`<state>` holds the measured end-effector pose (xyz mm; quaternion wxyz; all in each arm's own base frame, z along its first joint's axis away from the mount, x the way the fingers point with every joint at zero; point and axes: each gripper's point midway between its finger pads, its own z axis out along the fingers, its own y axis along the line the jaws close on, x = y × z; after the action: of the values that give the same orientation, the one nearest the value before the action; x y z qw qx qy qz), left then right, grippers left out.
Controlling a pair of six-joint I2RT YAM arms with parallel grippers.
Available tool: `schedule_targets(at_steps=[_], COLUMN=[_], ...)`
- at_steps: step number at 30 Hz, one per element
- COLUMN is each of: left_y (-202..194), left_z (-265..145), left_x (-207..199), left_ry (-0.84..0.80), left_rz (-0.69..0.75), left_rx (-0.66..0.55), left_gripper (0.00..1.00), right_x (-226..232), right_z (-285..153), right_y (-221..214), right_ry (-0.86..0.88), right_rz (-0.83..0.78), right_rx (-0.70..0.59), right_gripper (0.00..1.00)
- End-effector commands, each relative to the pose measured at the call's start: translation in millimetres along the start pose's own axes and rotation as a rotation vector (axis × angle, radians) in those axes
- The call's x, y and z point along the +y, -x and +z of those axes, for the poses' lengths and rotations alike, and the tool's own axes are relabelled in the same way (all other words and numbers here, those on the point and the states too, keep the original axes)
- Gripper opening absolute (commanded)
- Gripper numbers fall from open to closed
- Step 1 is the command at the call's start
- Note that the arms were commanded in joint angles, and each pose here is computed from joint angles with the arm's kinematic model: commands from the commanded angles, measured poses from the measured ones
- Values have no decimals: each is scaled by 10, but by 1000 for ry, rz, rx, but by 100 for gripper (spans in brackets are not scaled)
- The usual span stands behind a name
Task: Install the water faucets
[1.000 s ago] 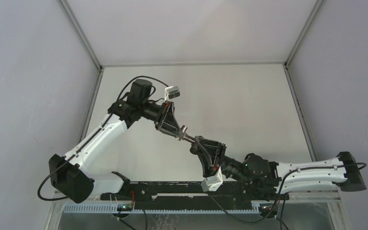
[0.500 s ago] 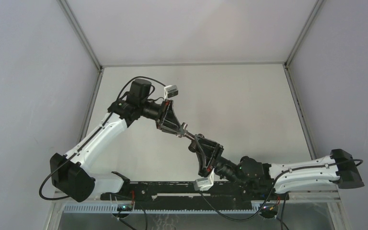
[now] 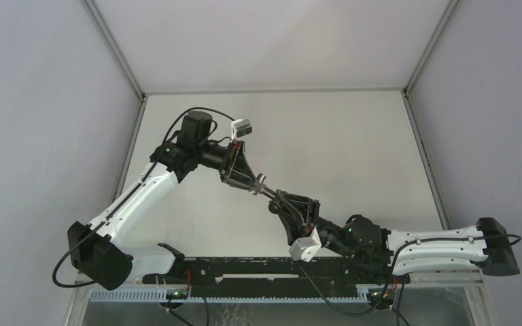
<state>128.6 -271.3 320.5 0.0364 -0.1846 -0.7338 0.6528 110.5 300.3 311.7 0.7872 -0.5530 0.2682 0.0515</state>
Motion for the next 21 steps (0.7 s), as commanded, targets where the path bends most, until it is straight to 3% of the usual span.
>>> schedule_targets(at_steps=[1,14,21], left_y=[30,-15,3], left_z=[-22,-14,-2], left_x=[-295,-338,-339], left_ry=[-45,-58,-51], left_rz=[145,187,228], left_rx=[-44,-63,-90], left_gripper=[0,0,0], right_x=[-82,-163,-226], right_z=[71,79,151], right_y=[229,226,221], right_ry=[-31,-17,37], right_rz=[212,510,819], right_rx=[-133,-222,-208], right_gripper=[0,0,0])
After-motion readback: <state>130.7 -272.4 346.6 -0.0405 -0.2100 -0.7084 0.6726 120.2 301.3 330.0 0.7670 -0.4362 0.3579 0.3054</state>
